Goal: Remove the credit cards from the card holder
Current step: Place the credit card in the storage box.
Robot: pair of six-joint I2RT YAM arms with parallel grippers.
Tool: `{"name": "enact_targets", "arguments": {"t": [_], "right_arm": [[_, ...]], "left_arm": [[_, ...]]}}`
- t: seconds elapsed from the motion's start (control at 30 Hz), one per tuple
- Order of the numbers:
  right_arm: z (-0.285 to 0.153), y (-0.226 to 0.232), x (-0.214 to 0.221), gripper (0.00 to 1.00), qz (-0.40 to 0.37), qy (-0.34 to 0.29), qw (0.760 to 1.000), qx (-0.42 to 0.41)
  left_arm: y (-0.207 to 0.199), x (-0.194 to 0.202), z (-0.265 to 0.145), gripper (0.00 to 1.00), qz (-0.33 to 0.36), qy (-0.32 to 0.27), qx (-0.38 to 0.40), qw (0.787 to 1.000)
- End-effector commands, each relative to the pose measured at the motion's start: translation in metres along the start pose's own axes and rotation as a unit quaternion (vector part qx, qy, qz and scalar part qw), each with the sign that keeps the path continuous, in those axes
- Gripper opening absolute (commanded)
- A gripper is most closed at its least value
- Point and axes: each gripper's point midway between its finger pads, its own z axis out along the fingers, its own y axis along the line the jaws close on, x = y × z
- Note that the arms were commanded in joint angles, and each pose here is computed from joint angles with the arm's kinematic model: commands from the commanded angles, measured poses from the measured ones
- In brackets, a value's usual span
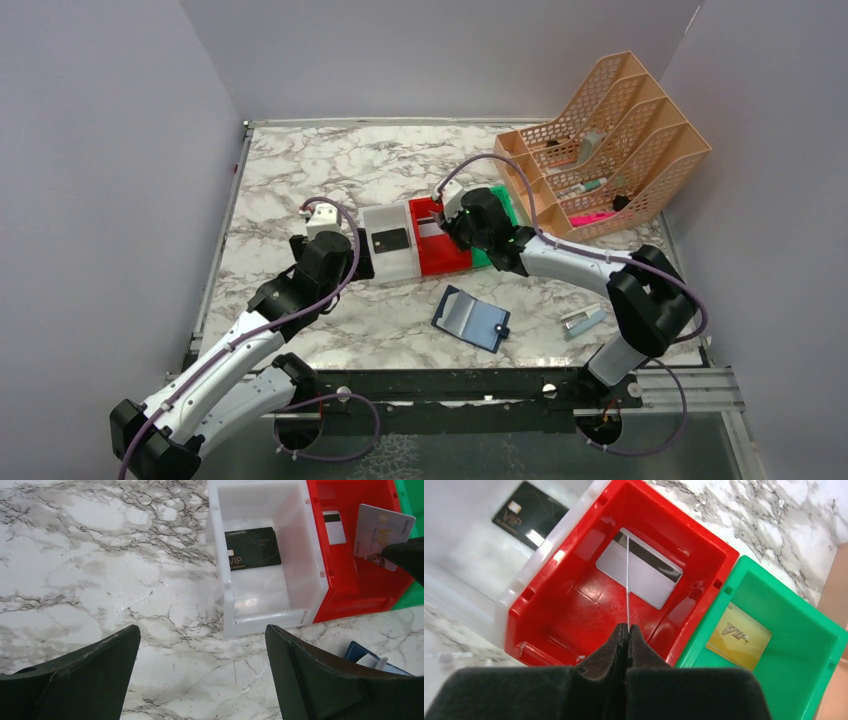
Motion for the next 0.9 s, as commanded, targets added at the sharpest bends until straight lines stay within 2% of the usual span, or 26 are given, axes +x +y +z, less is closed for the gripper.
{"name": "enact_targets", "arguments": {"t": [0.0, 0.2, 0.4, 0.5, 0.87], "right_arm": [[0.010, -0.006, -0.013, 0.02, -0.141, -0.023, 0.989, 0.026], [0.021, -0.005, -0.012, 0.03, -0.214, -0.023, 0.976, 0.037], [0.042, -0.017, 0.008, 0.04, -0.276, 0.025, 0.959, 0.059], [0.050, -0.023, 0.007, 0.04, -0.307, 0.026, 0.948, 0.075], [0.065, -0.018, 0.012, 0.06, -0.348, 0.036, 0.935, 0.060]], "left_arm": [[0.013, -0.001, 0.001, 0.99, 0.012, -0.006, -0.033, 0.999], [0.017, -0.006, -0.001, 0.99, 0.011, -0.017, -0.041, 0.999], [0.019, -0.007, -0.003, 0.99, 0.012, -0.017, -0.045, 0.999], [0.020, -0.008, -0.003, 0.99, 0.011, -0.019, -0.049, 0.999], [0.020, -0.006, -0.002, 0.99, 0.015, -0.014, -0.050, 0.999]]}}
